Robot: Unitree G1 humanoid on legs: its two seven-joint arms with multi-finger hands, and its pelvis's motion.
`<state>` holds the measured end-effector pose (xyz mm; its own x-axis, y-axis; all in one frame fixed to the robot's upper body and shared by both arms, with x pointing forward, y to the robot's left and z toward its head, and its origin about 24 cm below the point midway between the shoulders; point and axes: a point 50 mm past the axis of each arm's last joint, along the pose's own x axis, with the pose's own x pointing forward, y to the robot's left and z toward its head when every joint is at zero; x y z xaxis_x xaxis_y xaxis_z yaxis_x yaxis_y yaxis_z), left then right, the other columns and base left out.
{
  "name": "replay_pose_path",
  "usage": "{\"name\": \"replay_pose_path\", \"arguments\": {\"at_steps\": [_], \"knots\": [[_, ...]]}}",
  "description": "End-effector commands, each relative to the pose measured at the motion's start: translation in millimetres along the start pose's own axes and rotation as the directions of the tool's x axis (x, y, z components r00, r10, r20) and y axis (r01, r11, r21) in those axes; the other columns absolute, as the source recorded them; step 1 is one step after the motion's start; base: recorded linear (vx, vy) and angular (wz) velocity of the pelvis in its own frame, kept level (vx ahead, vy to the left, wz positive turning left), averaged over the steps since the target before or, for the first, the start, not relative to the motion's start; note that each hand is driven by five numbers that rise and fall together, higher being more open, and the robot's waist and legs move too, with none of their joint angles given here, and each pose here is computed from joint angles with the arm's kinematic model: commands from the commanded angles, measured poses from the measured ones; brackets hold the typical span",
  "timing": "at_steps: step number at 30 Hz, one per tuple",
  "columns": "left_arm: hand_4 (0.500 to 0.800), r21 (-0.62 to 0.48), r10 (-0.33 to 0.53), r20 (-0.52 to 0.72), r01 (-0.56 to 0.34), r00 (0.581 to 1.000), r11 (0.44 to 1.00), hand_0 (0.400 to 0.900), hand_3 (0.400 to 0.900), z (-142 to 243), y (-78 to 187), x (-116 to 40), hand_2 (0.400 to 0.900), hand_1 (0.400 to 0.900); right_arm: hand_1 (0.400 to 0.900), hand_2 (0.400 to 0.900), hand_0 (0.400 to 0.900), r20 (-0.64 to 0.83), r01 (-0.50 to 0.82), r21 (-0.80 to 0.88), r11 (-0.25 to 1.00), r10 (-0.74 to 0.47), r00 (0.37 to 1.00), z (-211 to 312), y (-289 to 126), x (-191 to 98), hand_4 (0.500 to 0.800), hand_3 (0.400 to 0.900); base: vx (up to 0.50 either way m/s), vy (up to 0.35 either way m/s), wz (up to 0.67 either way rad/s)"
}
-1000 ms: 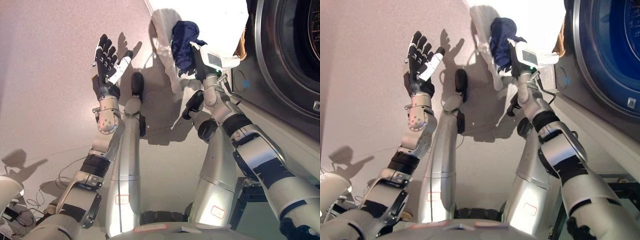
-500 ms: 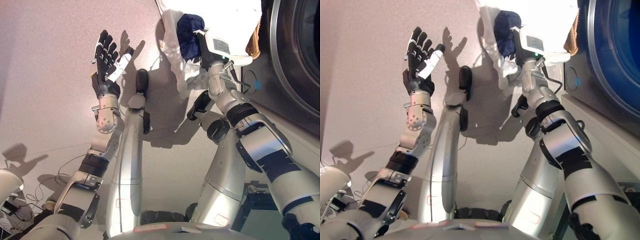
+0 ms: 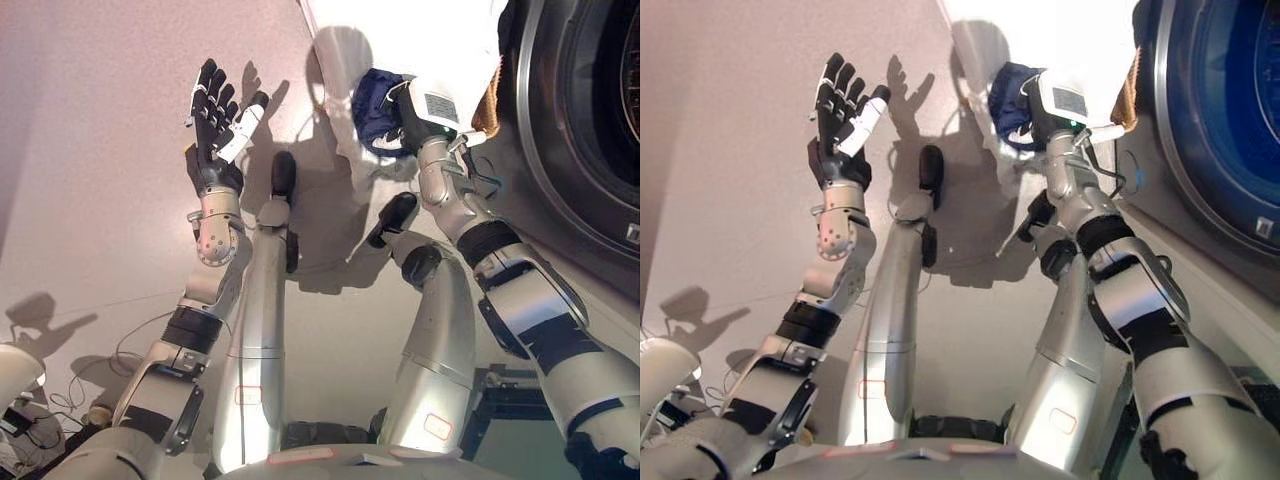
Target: Put the clothes in the basket into the washing machine.
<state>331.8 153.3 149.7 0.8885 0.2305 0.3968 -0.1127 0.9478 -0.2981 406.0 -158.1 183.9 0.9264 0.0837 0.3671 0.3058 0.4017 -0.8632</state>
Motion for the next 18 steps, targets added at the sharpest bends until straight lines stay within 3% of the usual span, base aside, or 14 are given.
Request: {"name": "replay_pose_path", "arguments": {"at_steps": [1,13,18], "knots": [[0.8,-0.006,0.105,0.081,-0.105,0.991,0.994,0.9,0.9,6,24,-10.5,0.9,0.9,0.4,0.4,0.4,0.085,0.063,0.018,0.998,-0.064,0.994,2,3,-20,0.5,0.4,0.002,0.008,-0.15],[0.8,0.031,0.178,0.055,-0.18,0.982,0.983,0.9,0.9,0,38,-18.4,0.9,0.9,0.4,0.4,0.4,0.039,0.34,0.049,0.939,-0.342,0.939,-32,-47,-59,0.5,0.4,0.02,-0.004,-0.06],[0.8,0.052,0.161,0.071,-0.165,0.984,0.985,0.9,0.9,1,37,-18.3,0.9,0.9,0.4,0.4,0.4,0.0,0.411,-0.133,0.902,-0.415,0.91,-51,-57,-53,0.5,0.4,-0.003,0.01,-0.11]]}}
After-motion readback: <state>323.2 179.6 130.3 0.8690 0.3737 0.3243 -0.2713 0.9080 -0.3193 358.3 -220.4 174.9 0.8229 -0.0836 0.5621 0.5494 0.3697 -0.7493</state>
